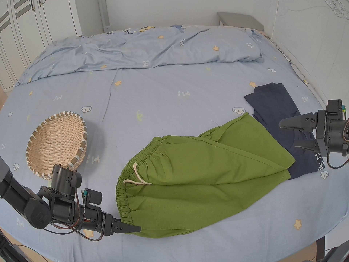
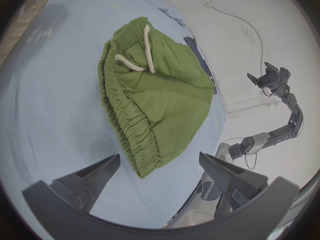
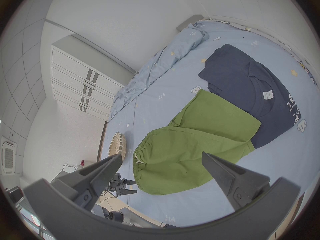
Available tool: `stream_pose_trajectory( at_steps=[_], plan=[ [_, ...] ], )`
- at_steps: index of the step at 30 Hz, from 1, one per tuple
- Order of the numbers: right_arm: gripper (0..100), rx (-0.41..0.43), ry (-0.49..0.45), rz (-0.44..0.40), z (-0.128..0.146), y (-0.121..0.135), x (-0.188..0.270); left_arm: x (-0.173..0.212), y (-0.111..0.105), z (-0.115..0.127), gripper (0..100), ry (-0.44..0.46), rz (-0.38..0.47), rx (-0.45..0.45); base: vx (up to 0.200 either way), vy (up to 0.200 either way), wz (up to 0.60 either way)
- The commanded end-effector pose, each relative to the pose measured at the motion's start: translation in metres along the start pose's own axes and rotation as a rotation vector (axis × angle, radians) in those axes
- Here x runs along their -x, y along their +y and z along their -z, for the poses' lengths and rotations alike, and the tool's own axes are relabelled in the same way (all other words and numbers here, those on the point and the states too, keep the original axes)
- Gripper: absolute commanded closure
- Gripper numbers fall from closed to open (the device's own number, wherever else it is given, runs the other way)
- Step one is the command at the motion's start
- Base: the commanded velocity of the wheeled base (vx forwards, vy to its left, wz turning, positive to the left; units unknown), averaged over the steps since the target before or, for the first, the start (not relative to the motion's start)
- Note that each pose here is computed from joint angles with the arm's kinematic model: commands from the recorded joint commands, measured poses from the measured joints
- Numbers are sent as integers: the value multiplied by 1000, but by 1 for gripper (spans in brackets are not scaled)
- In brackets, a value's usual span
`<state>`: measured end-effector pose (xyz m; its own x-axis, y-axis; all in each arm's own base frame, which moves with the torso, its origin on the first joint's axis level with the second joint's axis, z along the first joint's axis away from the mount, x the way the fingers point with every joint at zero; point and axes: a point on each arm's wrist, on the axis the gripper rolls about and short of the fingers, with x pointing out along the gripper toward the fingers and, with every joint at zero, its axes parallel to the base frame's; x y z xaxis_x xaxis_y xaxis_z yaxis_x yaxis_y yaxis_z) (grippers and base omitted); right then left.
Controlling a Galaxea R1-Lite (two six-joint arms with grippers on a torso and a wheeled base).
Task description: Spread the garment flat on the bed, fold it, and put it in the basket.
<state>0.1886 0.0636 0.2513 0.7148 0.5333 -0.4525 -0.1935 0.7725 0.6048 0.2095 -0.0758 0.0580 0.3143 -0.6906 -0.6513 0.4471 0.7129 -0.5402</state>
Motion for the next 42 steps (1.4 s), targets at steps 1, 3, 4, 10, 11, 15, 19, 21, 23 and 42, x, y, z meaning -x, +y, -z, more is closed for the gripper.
stream_pose_trajectory(
  at_steps=[1, 3, 4, 10, 11, 15, 19, 21, 23, 42],
  plan=[
    [0, 1, 3, 1, 1, -1, 0, -3, 1, 0, 0, 7, 0, 3, 0, 0, 0],
    [0, 1, 5, 1, 1, -1, -1, -7, 3, 1, 0, 25, 2, 11, 0, 0, 0],
    [0, 1, 8, 1, 2, 0, -1, -9, 4, 2, 0, 33, 1, 16, 0, 0, 0],
    [0, 1, 7, 2, 2, -1, -1, -19, 7, 5, 0, 62, 21, 27, 0, 0, 0],
    [0, 2, 5, 1, 2, 0, -1, -20, 8, 5, 0, 57, 22, 30, 0, 0, 0],
    [0, 7, 13, -7, 3, 2, -1, -20, 6, 1, 100, 15, 45, 38, 0, 0, 0],
    [0, 10, 22, -11, 5, 2, -2, -21, 5, -1, 100, 14, 95, 58, 0, 0, 0],
    [0, 10, 23, -10, 5, 2, -2, -23, 6, 0, 100, 25, 115, 63, 0, 0, 0],
    [0, 10, 23, -10, 5, 2, -2, -25, 8, 1, 100, 34, 116, 73, 0, 0, 0],
    [0, -60, 184, 64, 19, -40, -10, 39, 22, 8, 100, -38, 55, 344, 0, 0, 0]
  ],
)
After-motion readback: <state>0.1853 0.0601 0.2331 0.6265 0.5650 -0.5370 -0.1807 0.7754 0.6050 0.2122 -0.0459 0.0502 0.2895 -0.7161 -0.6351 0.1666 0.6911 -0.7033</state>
